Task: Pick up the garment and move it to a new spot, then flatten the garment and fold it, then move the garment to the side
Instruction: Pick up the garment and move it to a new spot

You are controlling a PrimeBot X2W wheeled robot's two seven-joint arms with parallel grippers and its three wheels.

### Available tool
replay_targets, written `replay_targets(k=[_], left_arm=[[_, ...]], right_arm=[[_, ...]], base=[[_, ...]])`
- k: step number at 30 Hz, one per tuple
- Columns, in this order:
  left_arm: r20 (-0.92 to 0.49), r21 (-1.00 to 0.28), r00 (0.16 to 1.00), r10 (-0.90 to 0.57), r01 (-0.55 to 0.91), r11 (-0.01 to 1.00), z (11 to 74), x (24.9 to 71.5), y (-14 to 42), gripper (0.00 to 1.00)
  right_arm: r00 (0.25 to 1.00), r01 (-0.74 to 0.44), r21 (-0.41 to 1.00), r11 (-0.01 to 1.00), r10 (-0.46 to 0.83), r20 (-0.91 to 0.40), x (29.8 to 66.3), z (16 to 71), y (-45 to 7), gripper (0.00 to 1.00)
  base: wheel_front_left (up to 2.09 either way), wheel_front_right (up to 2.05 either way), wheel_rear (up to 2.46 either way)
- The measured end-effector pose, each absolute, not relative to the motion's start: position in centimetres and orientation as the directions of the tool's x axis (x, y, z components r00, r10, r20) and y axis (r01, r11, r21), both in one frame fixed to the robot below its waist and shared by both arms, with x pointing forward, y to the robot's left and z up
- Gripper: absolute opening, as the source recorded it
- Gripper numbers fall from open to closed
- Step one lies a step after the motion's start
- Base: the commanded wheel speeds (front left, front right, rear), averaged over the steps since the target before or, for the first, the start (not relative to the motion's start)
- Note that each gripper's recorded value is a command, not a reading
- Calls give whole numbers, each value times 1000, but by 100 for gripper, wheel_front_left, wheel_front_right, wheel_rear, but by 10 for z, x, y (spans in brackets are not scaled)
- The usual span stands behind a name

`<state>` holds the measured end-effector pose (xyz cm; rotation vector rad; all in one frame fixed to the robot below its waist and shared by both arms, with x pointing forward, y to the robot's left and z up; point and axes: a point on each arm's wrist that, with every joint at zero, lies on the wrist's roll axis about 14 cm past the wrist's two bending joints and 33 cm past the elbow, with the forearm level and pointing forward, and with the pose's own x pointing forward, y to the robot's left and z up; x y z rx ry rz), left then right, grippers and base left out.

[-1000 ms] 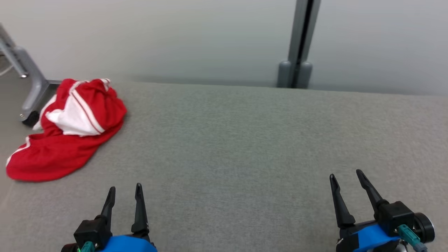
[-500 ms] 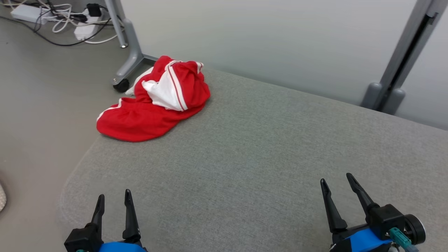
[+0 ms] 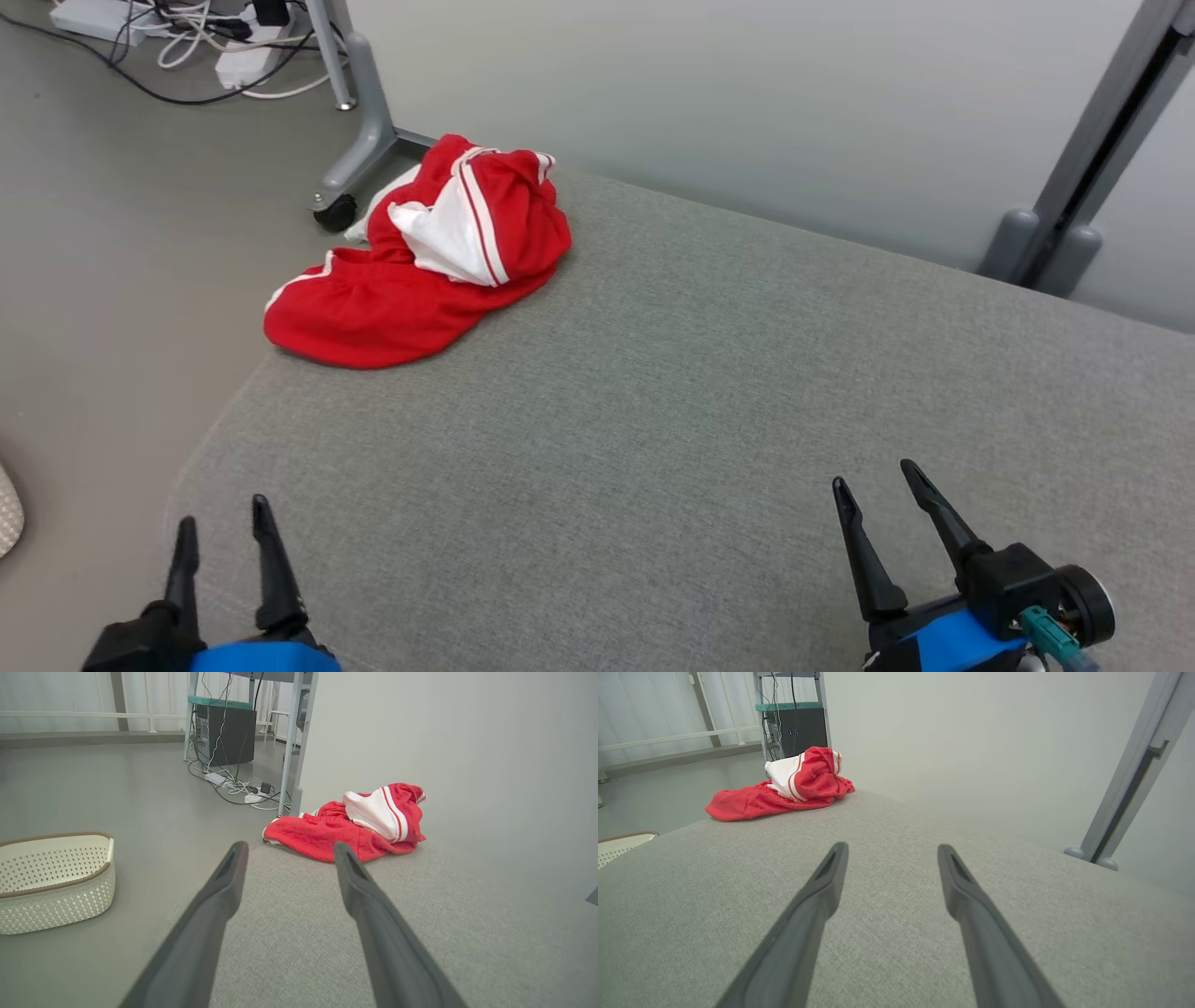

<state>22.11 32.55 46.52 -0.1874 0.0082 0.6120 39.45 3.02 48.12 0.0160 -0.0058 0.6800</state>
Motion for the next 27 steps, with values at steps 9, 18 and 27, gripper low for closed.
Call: replay_targets(k=[9,18,27], left_arm=[[163,-23,814,557,-561,827,546,275,379,100],[177,79,902,393,-411,908,618,415,415,100],[-299,31,908,294,-299,954,498,503,399,100]], right_arm=[[848,-530,-15,848,530,-13,421,465,-10,100],[886,-463,-71,884,462,-26,457,444,-35,100],[915,-404,-161,901,396,-76,477,415,-65,100]], base=[[0,0,0],[0,0,0],[0,0,0]])
